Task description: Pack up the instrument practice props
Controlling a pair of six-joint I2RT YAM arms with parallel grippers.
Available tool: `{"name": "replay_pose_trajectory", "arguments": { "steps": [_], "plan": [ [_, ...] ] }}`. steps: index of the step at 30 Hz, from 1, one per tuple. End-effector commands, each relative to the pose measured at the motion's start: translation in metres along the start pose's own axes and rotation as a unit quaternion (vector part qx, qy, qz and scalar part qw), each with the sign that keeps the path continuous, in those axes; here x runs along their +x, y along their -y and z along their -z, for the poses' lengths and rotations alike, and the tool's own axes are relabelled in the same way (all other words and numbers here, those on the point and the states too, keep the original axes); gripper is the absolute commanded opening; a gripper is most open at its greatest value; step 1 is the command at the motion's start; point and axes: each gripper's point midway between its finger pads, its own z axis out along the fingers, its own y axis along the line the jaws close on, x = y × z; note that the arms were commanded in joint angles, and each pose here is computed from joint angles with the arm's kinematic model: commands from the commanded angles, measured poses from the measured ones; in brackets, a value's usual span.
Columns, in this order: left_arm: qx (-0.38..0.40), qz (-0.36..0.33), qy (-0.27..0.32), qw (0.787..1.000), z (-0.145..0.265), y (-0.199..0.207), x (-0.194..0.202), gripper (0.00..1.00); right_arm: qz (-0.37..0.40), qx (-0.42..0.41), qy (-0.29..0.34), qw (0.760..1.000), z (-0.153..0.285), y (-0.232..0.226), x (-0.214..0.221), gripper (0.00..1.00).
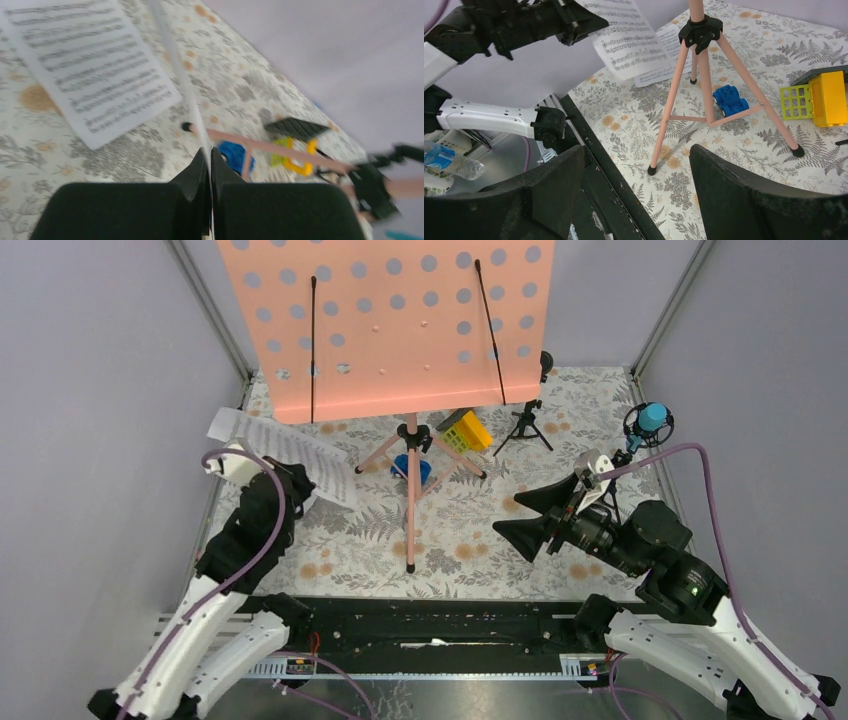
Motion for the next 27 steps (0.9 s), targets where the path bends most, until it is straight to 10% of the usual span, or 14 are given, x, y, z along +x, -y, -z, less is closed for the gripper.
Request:
{"name": "replay_pose_trajectory", "arguments": {
  "steps": [1, 9, 19, 27],
  "plan": [
    [0.016, 0.019, -0.034, 0.999, -0.035, -0.006, 0.0, 0.0, -0.007, -0.005, 0.008, 1.0, 0.002, -0.004, -0.006, 0.83],
    [0.007, 0.135, -0.052, 0.99, -0.099, -0.061, -0.043, 0.0, -0.016, -0.001, 0.002, 1.0, 0.012, -0.003, -0.001, 0.83],
    [0.16, 0.148, -0.067, 0.974, -0.15, -0.007, -0.089, 0.0, 0.0, 0.028, -0.006, 1.0, 0.017, 0.008, 0.003, 0.84],
    [0.032, 0.153, -0.08, 0.984, -0.172, -0.071, -0.062, 0.0, 0.003, 0.036, -0.029, 0.999, 0.005, 0.013, 0.011, 0.84]
  ]
}}
